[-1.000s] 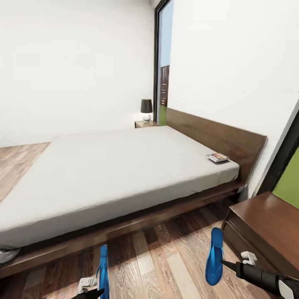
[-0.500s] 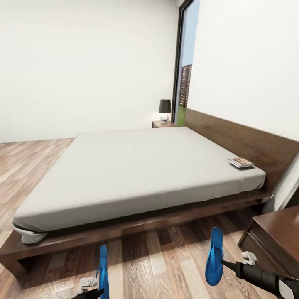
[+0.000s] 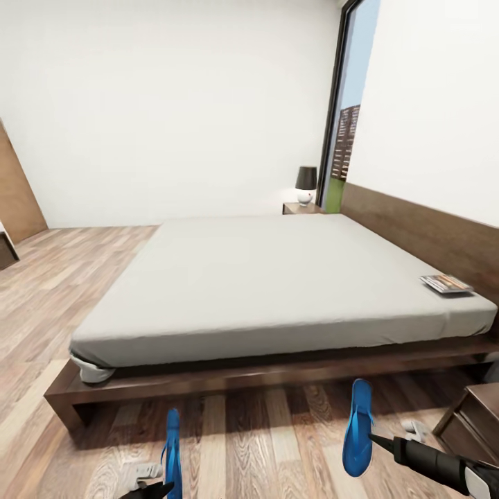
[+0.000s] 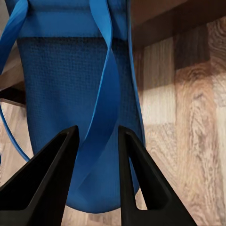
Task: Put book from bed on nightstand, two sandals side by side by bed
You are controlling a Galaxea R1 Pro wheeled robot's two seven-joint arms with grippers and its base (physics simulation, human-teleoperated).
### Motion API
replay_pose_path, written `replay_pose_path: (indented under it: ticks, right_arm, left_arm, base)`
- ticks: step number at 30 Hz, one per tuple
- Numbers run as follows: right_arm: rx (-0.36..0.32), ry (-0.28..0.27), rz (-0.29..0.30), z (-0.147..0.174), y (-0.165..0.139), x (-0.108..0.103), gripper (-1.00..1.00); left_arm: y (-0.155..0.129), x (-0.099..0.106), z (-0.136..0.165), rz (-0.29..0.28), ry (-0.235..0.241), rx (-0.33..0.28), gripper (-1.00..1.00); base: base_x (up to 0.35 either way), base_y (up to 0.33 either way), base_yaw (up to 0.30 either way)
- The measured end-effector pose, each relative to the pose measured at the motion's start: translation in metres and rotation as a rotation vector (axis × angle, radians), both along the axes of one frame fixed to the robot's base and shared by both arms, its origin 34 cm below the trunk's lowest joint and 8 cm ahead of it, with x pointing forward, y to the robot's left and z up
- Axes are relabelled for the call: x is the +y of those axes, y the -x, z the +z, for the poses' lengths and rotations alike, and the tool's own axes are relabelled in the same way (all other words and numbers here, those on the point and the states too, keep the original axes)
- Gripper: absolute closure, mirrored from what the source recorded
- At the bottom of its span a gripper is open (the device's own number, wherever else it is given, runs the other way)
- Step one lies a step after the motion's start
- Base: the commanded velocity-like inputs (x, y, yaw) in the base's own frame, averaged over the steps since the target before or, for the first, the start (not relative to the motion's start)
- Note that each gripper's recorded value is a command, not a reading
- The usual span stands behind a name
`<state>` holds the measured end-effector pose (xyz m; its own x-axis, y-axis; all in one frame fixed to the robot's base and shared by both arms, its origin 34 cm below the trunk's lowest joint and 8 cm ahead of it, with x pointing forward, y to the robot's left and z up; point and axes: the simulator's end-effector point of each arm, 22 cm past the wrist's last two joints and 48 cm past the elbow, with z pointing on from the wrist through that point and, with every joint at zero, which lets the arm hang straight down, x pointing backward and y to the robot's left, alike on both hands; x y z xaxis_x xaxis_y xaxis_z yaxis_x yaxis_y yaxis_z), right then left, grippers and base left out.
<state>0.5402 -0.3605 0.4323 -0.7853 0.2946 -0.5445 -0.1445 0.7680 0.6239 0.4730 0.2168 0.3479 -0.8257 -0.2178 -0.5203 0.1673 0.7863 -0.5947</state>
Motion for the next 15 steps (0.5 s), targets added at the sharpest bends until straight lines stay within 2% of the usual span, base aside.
replay_pose_path:
  ticks: [7,15]
  right_arm:
    - [-0.001,-0.001,-0.002,0.0003,-0.0004,-0.0002,1.0]
    - [-0.001,-0.001,-0.001,0.0002,-0.0002,-0.0001,1.0]
  left_arm:
    - [-0.0002,0.0,0.0001,0.001,0.0,0.0,1.0]
    - [-0.0002,0.0,0.0001,0.001,0.0,0.0,1.0]
  base:
    - [0.0,0.0,0.129]
    - [0.0,0.0,0.249]
